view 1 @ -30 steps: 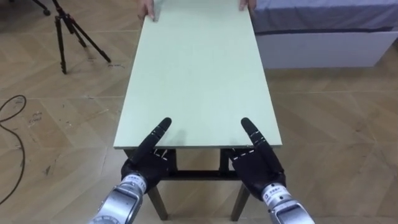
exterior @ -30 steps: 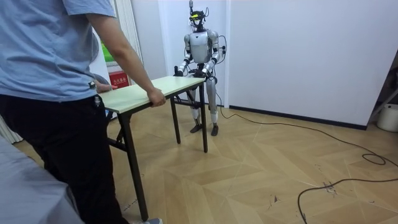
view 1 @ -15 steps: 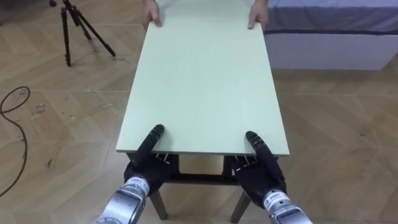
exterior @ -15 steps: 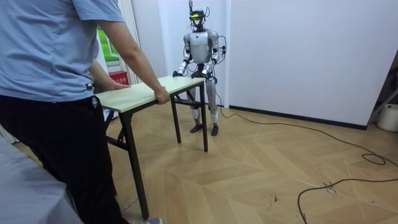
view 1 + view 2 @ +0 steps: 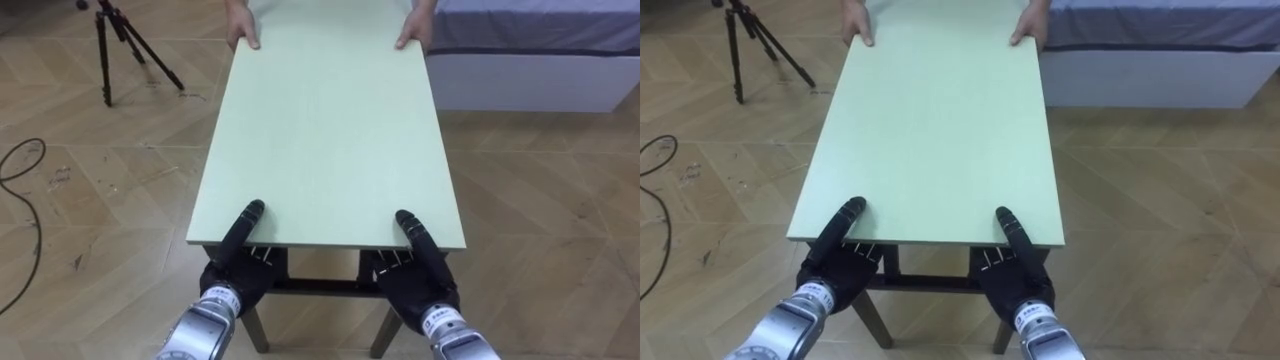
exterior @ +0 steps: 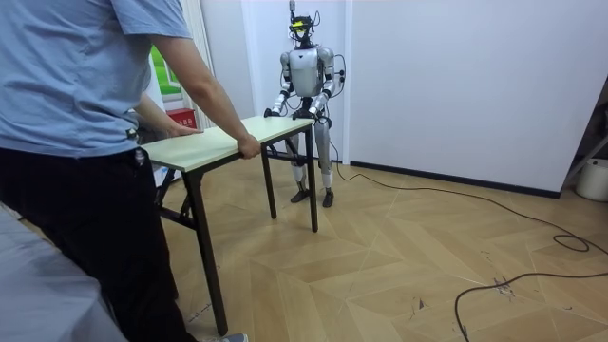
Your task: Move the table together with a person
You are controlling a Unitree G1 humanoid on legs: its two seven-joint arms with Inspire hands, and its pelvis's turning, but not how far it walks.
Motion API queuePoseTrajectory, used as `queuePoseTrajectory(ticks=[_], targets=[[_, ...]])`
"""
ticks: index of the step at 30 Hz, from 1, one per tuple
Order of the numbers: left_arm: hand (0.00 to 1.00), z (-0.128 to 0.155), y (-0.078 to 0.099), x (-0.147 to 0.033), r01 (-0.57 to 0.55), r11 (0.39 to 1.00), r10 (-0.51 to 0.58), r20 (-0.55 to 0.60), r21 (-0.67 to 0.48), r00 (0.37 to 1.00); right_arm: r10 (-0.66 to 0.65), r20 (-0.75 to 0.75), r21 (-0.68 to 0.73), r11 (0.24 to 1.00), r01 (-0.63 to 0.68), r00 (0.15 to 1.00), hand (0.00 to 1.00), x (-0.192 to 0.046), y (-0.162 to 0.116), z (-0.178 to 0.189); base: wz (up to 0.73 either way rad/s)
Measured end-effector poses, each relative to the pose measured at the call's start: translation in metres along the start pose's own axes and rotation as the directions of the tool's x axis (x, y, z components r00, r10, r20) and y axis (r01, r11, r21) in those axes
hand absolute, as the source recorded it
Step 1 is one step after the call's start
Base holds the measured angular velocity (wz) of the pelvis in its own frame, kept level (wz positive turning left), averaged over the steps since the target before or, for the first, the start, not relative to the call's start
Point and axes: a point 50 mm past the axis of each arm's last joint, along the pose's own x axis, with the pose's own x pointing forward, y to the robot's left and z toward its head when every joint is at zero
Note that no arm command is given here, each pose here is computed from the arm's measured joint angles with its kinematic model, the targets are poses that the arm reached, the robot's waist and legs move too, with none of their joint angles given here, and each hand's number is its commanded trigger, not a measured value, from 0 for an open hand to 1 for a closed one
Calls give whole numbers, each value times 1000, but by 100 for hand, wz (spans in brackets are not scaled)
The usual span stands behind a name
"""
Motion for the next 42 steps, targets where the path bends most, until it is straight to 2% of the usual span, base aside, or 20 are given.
queuePoseTrajectory(ticks=[18,31,36,42], targets=[[100,-6,0,-4,14,1000,-14,-18,-28,1000,-1,8,-28,1000,1,1000,100,0,3,8,0],[100,-4,-6,-19,133,990,-133,12,-36,991,78,9,-33,996,-78,997,100,-13,21,8,0],[100,-4,-7,-28,154,987,-154,12,-38,988,89,16,-29,996,-89,996,100,-18,21,8,-2],[100,-7,-9,-30,171,985,-171,8,-33,985,101,31,-32,994,-100,994,100,-23,22,9,0]])
